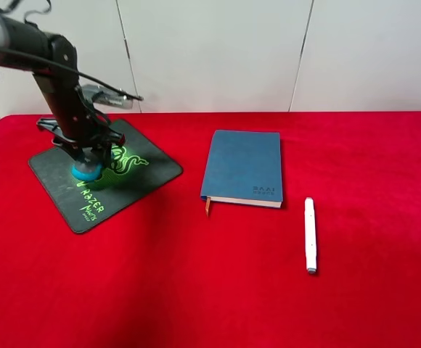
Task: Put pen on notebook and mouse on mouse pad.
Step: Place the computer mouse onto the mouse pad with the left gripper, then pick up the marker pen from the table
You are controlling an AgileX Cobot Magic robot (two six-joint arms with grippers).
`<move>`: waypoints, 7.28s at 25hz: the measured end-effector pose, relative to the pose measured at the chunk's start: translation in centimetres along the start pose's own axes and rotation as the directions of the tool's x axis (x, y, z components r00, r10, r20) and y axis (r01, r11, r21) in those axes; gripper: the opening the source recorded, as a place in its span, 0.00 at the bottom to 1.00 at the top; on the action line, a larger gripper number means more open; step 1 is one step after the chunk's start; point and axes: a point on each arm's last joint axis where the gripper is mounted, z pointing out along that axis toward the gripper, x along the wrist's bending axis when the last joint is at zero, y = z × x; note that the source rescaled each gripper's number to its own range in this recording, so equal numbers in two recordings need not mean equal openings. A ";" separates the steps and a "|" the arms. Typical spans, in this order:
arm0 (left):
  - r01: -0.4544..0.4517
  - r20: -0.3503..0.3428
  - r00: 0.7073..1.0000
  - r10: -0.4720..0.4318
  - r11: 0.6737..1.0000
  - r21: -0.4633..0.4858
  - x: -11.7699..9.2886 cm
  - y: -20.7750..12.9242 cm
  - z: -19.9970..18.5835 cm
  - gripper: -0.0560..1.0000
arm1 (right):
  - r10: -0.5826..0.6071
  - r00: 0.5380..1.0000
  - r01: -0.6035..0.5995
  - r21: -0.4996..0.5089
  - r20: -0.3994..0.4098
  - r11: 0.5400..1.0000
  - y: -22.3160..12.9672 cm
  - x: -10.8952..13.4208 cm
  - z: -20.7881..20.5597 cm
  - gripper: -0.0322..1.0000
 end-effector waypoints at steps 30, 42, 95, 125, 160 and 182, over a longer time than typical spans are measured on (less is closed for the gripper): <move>0.018 -0.005 1.000 -0.018 0.999 0.051 0.1 0.7 -0.5 0.84 | 0.000 1.000 0.000 0.000 0.000 1.000 0.0 0.0 0.0 1.00; 0.024 0.009 1.000 -0.024 0.998 -0.065 0.3 1.1 -6.6 0.99 | 0.000 1.000 0.000 0.000 0.000 1.000 0.0 0.0 0.0 1.00; 0.065 0.199 0.979 0.040 0.867 -0.494 -0.5 -34.5 -23.1 1.00 | 0.000 1.000 0.000 0.000 0.000 1.000 0.0 0.0 0.0 1.00; 0.104 0.071 0.995 -0.077 0.680 -0.726 0.1 -40.3 -17.8 1.00 | 0.000 1.000 0.000 0.000 0.000 1.000 0.0 0.0 0.0 1.00; 0.104 0.071 0.995 -0.077 0.680 -0.726 0.1 -40.3 -17.8 1.00 | 0.002 1.000 -0.002 0.000 -0.004 1.000 0.0 0.0 0.0 1.00; 0.103 0.070 0.995 -0.076 0.680 -0.726 0.1 -40.3 -17.8 1.00 | -0.122 0.976 0.189 0.416 -0.182 0.890 8.9 2.7 11.7 1.00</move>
